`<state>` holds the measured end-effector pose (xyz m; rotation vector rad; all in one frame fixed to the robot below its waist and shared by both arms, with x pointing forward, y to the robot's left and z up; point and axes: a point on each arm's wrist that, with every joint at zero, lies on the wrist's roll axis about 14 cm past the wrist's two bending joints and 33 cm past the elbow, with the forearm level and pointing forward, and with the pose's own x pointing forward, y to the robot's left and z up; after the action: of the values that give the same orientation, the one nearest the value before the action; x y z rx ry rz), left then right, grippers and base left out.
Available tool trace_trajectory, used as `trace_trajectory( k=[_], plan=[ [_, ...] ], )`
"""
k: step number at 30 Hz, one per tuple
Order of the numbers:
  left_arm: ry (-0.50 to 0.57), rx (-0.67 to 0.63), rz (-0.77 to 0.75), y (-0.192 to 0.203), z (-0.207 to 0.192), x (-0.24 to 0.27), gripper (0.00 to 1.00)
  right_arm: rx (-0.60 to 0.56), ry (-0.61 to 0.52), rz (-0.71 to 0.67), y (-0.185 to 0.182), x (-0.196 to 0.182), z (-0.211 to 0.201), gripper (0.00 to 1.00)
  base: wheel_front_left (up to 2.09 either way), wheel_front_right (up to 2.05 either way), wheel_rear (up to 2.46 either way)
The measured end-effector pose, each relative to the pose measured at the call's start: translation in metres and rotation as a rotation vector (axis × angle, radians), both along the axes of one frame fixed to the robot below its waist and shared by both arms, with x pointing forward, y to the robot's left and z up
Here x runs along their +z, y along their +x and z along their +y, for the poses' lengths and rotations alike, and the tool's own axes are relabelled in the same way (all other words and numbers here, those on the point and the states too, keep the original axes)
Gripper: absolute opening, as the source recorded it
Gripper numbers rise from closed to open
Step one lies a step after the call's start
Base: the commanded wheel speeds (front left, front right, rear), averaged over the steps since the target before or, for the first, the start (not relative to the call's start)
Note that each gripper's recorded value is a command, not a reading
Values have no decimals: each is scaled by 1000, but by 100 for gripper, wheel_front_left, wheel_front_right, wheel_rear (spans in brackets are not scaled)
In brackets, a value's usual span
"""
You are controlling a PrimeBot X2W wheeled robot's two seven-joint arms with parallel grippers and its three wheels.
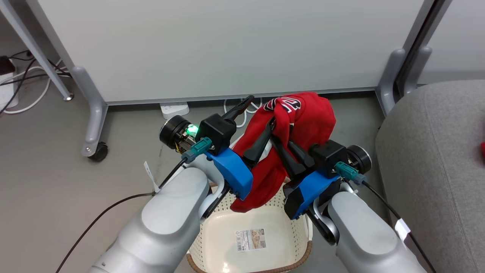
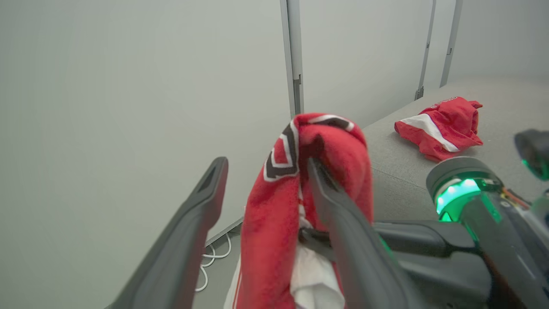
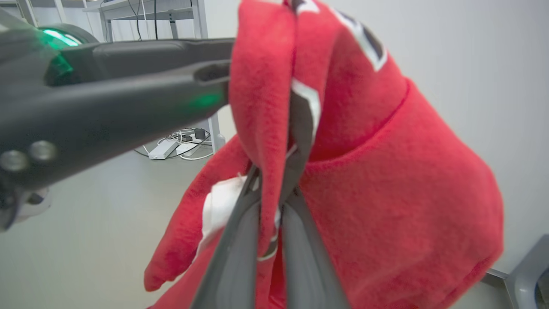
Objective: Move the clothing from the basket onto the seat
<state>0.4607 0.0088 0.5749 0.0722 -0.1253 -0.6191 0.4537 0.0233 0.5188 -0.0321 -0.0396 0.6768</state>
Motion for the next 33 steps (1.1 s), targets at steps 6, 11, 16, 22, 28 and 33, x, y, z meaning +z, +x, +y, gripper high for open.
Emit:
trace_trajectory(
  k=[6, 11, 16, 22, 28, 33],
  plan=[
    [2, -31, 17, 5, -13, -9, 100, -58, 1, -3, 11, 0, -20, 0, 0, 0, 0],
    [1, -63, 30, 10, -26, -17, 100, -110, -8, -13, 19, -1, -39, 0, 0, 0, 0],
    [-2, -100, 38, 12, -40, -22, 100, -169, -15, -24, 27, 2, -61, 0, 0, 0, 0],
    [-5, -157, 51, 16, -62, -32, 100, -283, -22, -33, 37, 2, -103, 0, 0, 0, 0],
    [-9, -237, 73, 16, -90, -47, 100, -421, -9, -49, 43, 6, -154, 0, 0, 0, 0],
    [-11, -283, 90, 15, -106, -57, 100, -495, -13, -55, 43, 5, -182, 0, 0, 0, 0]
  ],
)
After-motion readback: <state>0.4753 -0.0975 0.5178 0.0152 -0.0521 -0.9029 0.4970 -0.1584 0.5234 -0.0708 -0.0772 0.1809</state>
